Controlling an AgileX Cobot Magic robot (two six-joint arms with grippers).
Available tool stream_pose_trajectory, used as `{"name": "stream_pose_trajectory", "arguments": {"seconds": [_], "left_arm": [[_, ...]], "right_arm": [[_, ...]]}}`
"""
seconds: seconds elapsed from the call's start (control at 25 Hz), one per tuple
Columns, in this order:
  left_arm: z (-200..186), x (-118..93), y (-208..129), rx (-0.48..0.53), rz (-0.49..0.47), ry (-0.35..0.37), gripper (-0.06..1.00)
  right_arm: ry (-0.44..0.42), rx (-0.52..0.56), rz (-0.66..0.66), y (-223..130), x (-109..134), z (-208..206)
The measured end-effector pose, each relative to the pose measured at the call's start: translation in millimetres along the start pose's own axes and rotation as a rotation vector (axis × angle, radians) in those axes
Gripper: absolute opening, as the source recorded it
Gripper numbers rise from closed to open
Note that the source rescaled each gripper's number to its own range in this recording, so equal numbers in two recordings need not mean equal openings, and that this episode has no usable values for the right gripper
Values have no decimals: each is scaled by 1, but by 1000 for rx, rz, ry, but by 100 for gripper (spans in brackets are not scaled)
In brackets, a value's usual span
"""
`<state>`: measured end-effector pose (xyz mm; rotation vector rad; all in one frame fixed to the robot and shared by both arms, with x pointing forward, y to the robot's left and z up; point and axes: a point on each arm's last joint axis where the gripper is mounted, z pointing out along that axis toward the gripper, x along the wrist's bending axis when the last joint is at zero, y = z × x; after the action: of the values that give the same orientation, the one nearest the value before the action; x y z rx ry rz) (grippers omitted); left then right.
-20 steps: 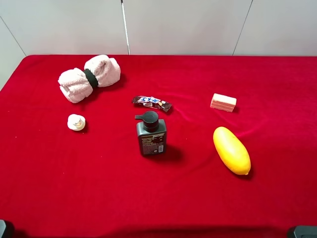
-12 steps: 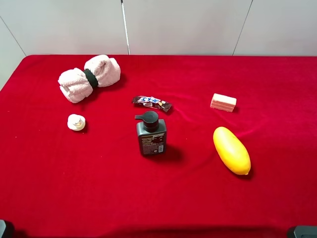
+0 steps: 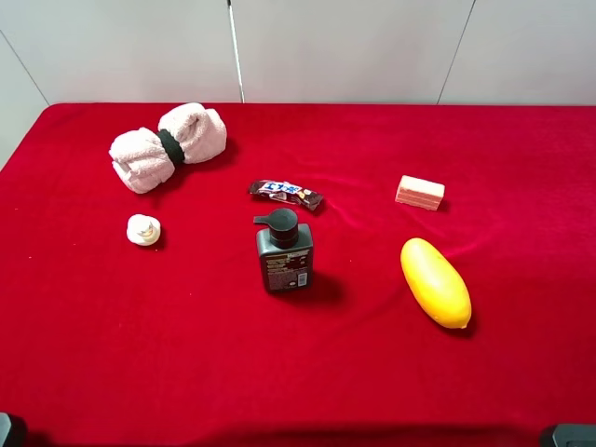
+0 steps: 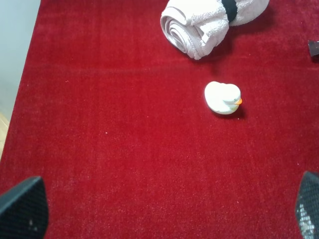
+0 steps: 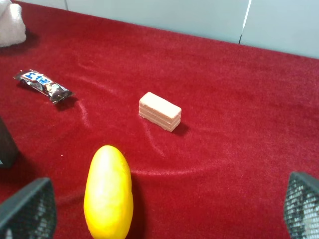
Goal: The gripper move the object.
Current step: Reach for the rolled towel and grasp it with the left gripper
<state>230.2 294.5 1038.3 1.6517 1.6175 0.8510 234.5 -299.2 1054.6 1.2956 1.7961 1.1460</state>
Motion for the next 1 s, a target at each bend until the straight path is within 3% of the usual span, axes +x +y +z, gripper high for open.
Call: {"name": "stream_pose_trajectory", "arguments": {"seconds": [1.0], "left_arm": [[0,0,0,0,0,0,100]], "right_arm": [[0,0,0,0,0,0]]}}
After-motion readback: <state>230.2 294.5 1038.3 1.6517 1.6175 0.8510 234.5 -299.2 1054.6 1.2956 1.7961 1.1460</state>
